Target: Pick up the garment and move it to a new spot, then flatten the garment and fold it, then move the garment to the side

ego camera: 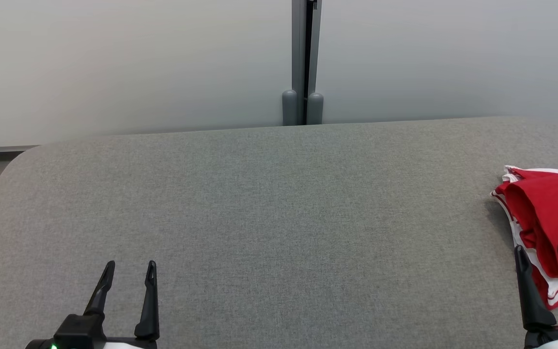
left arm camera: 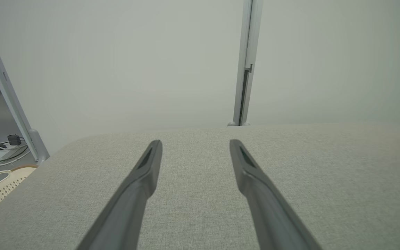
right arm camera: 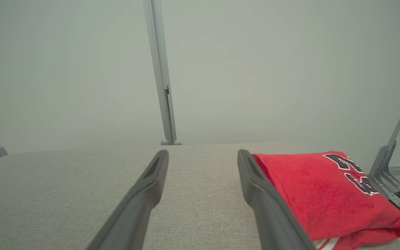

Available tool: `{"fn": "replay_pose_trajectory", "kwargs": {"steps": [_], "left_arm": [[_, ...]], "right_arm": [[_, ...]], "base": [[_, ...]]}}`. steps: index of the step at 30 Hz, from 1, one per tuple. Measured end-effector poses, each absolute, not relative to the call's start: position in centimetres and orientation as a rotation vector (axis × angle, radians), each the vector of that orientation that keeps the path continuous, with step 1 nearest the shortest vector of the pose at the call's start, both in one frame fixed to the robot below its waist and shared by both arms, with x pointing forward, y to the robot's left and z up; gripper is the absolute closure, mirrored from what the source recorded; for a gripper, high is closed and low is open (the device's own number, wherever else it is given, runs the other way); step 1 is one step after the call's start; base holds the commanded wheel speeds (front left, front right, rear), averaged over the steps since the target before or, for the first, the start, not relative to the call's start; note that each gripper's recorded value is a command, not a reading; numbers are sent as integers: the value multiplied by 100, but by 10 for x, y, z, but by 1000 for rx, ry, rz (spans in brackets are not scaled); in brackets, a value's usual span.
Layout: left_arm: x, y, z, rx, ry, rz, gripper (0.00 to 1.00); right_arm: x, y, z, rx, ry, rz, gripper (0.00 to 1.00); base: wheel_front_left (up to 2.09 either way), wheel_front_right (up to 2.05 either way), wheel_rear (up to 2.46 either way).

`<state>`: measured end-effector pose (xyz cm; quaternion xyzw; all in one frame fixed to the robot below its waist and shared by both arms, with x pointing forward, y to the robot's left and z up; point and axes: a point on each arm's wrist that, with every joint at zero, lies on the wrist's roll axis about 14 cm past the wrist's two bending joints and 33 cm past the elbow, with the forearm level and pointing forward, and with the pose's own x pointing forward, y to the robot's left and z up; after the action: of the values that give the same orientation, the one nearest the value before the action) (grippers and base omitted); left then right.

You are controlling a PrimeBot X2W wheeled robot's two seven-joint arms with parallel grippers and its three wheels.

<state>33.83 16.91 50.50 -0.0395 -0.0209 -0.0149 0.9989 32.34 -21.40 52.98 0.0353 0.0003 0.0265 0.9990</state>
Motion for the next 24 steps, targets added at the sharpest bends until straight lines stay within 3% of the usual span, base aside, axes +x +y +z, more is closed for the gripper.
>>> {"fn": "replay_pose_trajectory", "kwargs": {"steps": [2, 3, 24], "left_arm": [[339, 169, 505, -79, -42, -29, 0], [340, 169, 505, -78, -41, -28, 100], [341, 177, 474, -390, 107, 31, 100]], "right_arm": [[324, -214, 529, 72, 3, 53, 0], [324, -214, 529, 71, 3, 53, 100], [332, -210, 506, 408, 59, 28, 100]], "base": [[0, 0, 0], [0, 0, 0], [0, 0, 0]]}}
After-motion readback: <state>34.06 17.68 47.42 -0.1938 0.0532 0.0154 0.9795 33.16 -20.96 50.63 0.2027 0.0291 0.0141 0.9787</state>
